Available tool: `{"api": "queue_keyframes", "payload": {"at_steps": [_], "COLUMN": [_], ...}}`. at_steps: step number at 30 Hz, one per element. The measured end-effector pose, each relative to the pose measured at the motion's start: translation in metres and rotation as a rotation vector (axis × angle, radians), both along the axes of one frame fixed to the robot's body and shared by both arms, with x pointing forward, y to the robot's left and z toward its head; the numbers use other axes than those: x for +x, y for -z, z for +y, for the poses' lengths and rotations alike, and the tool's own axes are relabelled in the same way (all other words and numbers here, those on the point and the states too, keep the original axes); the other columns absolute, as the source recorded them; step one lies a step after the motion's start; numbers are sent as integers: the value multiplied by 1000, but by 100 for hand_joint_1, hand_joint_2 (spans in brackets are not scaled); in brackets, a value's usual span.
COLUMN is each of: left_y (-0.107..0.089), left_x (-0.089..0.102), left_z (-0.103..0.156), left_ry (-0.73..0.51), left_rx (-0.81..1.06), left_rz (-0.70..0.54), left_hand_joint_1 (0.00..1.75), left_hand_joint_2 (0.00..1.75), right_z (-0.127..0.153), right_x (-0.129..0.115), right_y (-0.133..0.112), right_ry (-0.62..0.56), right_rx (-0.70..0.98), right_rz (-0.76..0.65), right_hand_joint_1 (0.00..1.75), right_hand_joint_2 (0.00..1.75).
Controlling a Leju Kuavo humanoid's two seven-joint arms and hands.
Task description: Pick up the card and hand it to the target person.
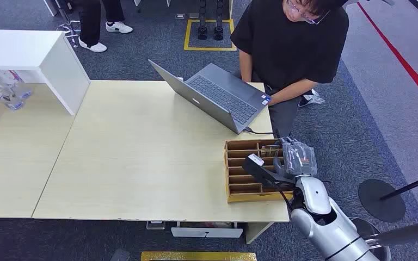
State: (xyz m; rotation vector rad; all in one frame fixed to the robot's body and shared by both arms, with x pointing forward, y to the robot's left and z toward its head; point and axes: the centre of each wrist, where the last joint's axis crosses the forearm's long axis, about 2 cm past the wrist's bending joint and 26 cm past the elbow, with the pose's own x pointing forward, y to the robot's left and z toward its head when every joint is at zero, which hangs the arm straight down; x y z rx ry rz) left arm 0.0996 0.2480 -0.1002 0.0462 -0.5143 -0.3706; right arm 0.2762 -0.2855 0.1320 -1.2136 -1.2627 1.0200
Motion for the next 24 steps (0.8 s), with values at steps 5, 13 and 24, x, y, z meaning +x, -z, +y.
{"api": "queue_keyframes", "payload": {"at_steps": [5, 13, 24], "left_y": [0, 0, 0], "left_x": [0, 0, 0], "left_z": [0, 0, 0], "left_ry": [1, 1, 2], "left_rx": [0, 0, 1], "left_rz": [0, 0, 1], "left_hand_joint_1": [0, 0, 0], "left_hand_joint_2": [0, 0, 0], "right_z": [1, 4, 5], "right_x": [-1, -2, 0], "right_y": [2, 5, 6], "right_ry": [-6, -18, -22], "right_rx": [-6, -15, -22], "right_rz": [10, 25, 27], "right_hand_joint_1": [87, 86, 95], "right_hand_joint_2": [175, 175, 175]}}
